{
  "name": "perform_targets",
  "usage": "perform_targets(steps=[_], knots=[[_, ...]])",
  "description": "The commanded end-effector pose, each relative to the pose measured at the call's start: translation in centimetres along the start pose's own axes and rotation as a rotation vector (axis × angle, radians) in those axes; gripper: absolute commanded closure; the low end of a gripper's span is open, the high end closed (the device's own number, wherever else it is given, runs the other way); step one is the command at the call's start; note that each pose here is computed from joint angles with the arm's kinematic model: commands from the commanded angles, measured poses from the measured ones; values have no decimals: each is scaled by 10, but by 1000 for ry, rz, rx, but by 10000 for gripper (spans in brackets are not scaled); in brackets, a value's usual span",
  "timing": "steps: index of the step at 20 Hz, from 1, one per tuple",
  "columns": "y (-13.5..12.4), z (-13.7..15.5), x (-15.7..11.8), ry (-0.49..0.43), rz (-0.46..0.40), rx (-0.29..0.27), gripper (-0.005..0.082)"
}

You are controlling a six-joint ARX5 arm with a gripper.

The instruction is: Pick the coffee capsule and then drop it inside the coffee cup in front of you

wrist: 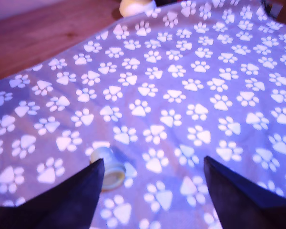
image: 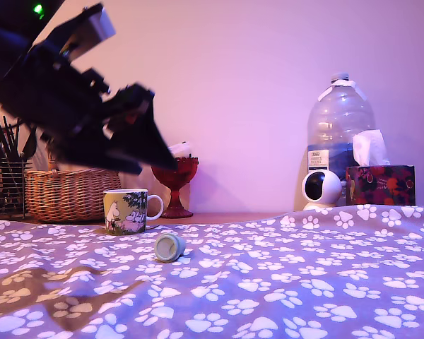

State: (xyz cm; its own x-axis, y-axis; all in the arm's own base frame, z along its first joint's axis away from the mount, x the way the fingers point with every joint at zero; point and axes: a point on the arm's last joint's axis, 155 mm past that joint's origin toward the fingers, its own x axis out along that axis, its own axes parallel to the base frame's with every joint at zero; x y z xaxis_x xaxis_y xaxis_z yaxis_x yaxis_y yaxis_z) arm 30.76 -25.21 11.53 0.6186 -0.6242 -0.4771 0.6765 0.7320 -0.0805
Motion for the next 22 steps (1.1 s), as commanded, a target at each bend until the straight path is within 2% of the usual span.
perform_targets(steps=[1,5,8,9,14,22], knots=[[1,2,-1,-19,5,12,163],[1,3,-1,-23,5,12,163],[4,4,0,-26,21,-60,163],[6,5,0,-32,33,-67,162],[16,13,3,-74,61,-69,162],[27,-3,32,-74,79,-74,148]])
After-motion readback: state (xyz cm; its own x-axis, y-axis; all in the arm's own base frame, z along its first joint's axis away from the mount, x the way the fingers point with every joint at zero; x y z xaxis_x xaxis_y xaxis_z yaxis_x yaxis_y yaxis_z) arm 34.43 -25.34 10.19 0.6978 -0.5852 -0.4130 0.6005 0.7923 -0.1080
